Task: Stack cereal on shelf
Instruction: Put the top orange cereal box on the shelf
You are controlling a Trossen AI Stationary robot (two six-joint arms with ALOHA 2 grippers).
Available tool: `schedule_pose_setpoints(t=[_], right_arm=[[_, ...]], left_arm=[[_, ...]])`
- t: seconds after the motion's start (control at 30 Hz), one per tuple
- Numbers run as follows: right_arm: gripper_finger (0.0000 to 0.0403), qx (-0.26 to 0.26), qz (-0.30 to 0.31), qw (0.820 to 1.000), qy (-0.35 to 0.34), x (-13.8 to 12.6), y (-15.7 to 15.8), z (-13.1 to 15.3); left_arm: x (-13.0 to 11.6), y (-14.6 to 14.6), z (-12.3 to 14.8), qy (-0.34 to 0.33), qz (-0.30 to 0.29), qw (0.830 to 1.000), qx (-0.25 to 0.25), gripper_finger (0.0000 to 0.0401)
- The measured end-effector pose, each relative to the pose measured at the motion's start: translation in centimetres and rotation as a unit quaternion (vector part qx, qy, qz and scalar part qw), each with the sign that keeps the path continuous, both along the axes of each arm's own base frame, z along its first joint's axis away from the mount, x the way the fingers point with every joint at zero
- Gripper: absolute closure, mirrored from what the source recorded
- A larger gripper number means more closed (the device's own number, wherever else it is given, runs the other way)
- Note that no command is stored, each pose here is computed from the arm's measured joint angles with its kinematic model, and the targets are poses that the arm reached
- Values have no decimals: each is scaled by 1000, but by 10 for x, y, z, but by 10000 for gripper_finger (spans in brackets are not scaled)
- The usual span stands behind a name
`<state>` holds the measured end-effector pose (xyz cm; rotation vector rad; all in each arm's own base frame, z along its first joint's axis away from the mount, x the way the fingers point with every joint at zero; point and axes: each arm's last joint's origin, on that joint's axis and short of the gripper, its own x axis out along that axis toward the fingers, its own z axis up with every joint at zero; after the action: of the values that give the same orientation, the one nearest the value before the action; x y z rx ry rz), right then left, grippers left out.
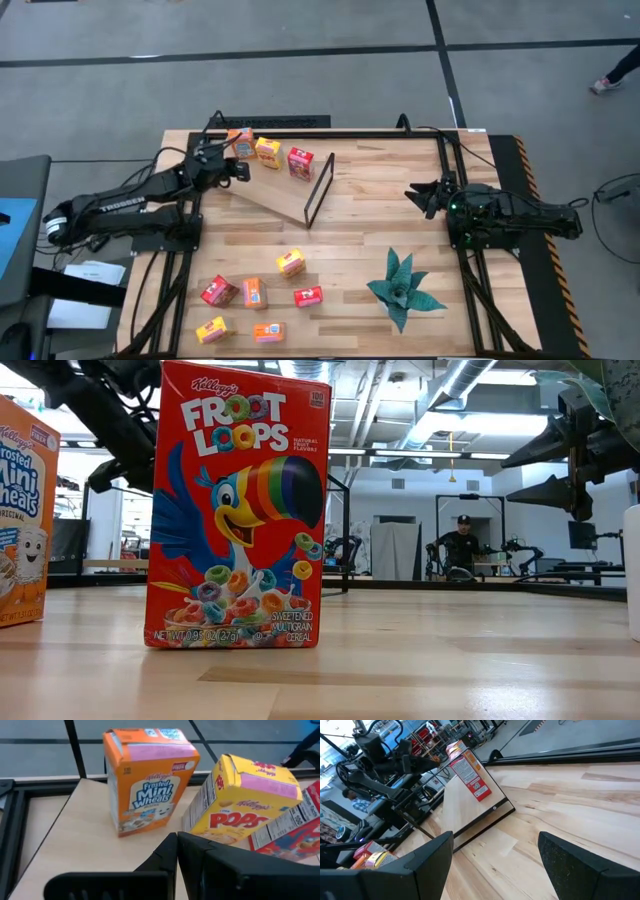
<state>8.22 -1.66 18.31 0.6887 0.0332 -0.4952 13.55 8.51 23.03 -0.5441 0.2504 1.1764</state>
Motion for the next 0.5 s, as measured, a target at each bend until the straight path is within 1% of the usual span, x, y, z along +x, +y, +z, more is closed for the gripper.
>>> schedule_pose_setpoints(t=[0.23,0.37,0.5], right_arm=[[86,0,0,1000,-1,0,0,0],[86,3,-1,1000,-2,0,0,0],[86,8,-2,1000,-4,0,0,0]], left_arm=[[7,5,-6,18,25,1000,4,401],[8,6,-9,28,26,999,2,401],[8,6,-9,40,33,999,11,401]])
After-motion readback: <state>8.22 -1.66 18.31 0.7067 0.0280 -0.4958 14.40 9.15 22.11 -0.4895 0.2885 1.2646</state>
